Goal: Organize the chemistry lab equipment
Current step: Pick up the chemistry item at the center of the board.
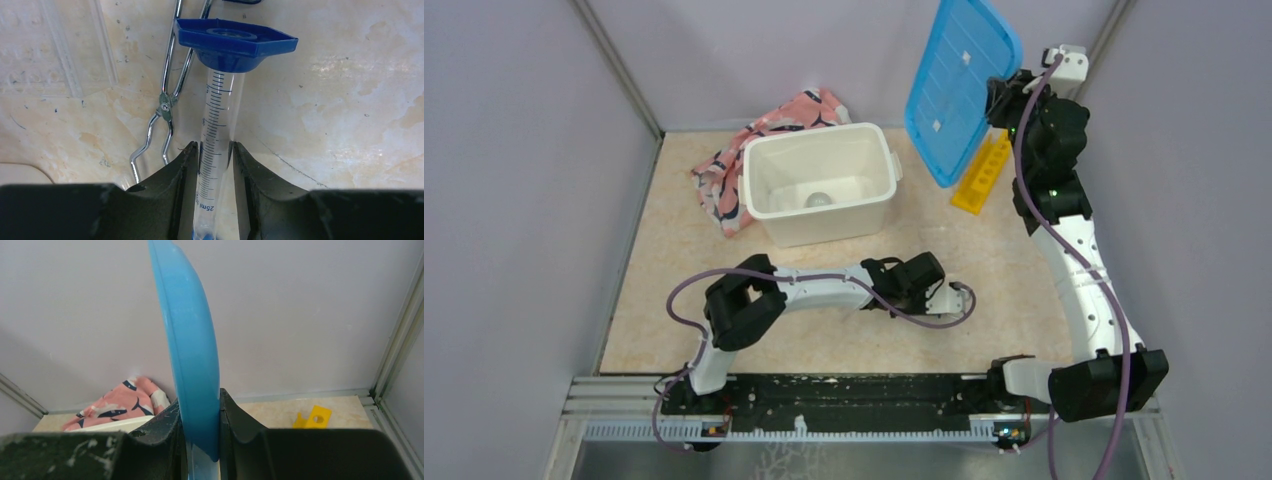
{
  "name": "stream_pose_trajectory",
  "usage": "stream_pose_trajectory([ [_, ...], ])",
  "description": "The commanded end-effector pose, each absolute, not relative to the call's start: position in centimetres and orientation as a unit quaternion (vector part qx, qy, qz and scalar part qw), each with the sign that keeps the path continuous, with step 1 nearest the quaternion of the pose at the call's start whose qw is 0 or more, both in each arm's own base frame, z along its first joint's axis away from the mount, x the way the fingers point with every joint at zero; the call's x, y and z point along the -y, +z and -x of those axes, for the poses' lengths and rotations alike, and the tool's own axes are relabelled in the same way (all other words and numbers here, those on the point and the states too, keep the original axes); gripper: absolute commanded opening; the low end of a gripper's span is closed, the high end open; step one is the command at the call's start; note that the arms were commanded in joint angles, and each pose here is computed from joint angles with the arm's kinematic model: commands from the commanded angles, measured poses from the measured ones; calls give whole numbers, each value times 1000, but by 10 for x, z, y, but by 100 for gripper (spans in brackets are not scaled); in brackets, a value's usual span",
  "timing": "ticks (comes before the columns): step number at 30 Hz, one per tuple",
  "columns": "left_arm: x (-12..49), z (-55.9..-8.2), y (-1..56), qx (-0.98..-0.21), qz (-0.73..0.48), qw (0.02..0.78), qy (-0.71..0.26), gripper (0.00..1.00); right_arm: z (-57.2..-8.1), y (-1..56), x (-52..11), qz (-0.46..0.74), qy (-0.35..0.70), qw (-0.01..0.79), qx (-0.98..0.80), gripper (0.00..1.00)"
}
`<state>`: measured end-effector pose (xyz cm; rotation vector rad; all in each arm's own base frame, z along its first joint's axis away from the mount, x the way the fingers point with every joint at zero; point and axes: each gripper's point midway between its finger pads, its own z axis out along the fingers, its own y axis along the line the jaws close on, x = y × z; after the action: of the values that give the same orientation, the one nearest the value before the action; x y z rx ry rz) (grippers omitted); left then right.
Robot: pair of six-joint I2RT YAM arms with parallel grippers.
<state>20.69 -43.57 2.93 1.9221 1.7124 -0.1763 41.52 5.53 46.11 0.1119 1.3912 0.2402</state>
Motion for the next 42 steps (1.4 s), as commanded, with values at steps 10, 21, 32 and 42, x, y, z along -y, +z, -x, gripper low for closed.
stream_pose_trajectory([
  [10,438,-207,30,-646,-711,267,-79,16,-399,504,-52,-55,125,800,-584,0],
  [21,441,-208,73,-649,-695,297,-93,12,-394,509,-50,-58,125,803,-580,0],
  [32,428,-223,135,-645,-672,358,-55,11,-392,514,-49,-59,124,804,-579,0],
  [42,400,-262,194,-653,-623,431,6,11,-394,515,-47,-62,119,804,-579,0],
])
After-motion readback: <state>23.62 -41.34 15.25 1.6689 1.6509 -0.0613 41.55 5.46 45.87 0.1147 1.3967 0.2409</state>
